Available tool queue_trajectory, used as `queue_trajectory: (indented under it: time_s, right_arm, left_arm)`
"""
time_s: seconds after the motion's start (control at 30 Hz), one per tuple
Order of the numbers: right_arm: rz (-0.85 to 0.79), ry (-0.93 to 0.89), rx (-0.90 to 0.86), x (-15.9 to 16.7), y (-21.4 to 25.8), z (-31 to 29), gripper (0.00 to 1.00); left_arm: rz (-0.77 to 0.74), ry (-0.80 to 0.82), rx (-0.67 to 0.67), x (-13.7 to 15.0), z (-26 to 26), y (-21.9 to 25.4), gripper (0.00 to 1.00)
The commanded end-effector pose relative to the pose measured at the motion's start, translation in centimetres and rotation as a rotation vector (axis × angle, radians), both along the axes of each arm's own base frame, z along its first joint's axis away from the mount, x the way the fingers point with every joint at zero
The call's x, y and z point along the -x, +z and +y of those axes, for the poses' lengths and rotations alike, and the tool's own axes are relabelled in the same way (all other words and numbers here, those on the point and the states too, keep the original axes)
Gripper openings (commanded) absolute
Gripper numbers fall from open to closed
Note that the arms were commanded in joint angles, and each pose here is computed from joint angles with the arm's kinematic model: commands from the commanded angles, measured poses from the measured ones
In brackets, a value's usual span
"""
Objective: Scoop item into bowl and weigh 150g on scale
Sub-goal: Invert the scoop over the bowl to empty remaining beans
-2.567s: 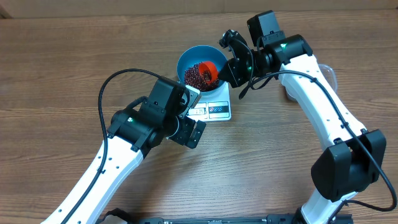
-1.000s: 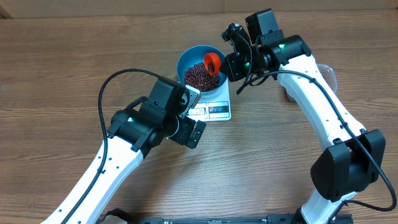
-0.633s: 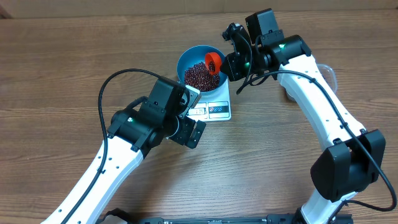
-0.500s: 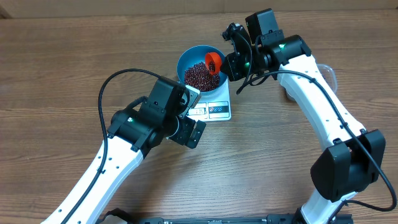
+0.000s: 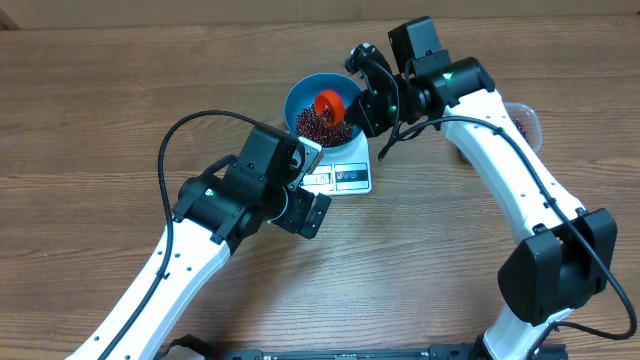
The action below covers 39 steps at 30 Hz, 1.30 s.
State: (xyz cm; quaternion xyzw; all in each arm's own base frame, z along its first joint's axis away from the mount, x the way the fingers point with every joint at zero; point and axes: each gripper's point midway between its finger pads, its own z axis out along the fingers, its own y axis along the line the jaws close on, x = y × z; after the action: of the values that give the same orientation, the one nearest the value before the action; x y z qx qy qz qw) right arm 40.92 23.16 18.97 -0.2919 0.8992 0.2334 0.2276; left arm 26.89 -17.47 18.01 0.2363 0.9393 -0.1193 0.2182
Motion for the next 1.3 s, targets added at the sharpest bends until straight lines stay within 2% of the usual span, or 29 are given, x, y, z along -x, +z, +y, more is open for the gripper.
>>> queue_trajectory:
  time_s: [0.0, 0.8, 0.83, 0.9, 0.93, 1.1, 1.27]
  right_arm:
    - [-0.038, -0.057, -0.001, -0.8, 1.8, -0.4, 0.04]
    - [0.025, -0.146, -0.049, -0.8, 1.9, -0.2, 0.03]
    - [0.027, -0.098, -0.065, -0.3, 2.1, 0.2, 0.04]
    - [-0.005, 0.121, -0.102, 1.7, 2.5, 1.6, 0.04]
    - [-0.016, 0.156, -0.097, 2.0, 2.4, 1.6, 0.04]
    - [-0.007, -0.102, -0.008, -0.8, 1.6, -0.6, 0.04]
    - [-0.014, -0.104, -0.008, -0.9, 1.7, -0.6, 0.04]
  left_arm:
    - [-0.001, -0.012, 0.014, 0.2, -0.4, 0.2, 1.0]
    - [-0.001, -0.012, 0.014, 0.2, -0.4, 0.2, 1.0]
    - [-0.001, -0.012, 0.014, 0.2, -0.4, 0.2, 1.0]
    - [-0.001, -0.012, 0.014, 0.2, -0.4, 0.2, 1.0]
    - [-0.001, -0.012, 0.014, 0.2, -0.4, 0.2, 1.0]
    - [-0.001, -0.012, 0.014, 0.2, -0.4, 0.2, 1.0]
    - [-0.001, -0.012, 0.014, 0.2, -0.4, 0.2, 1.0]
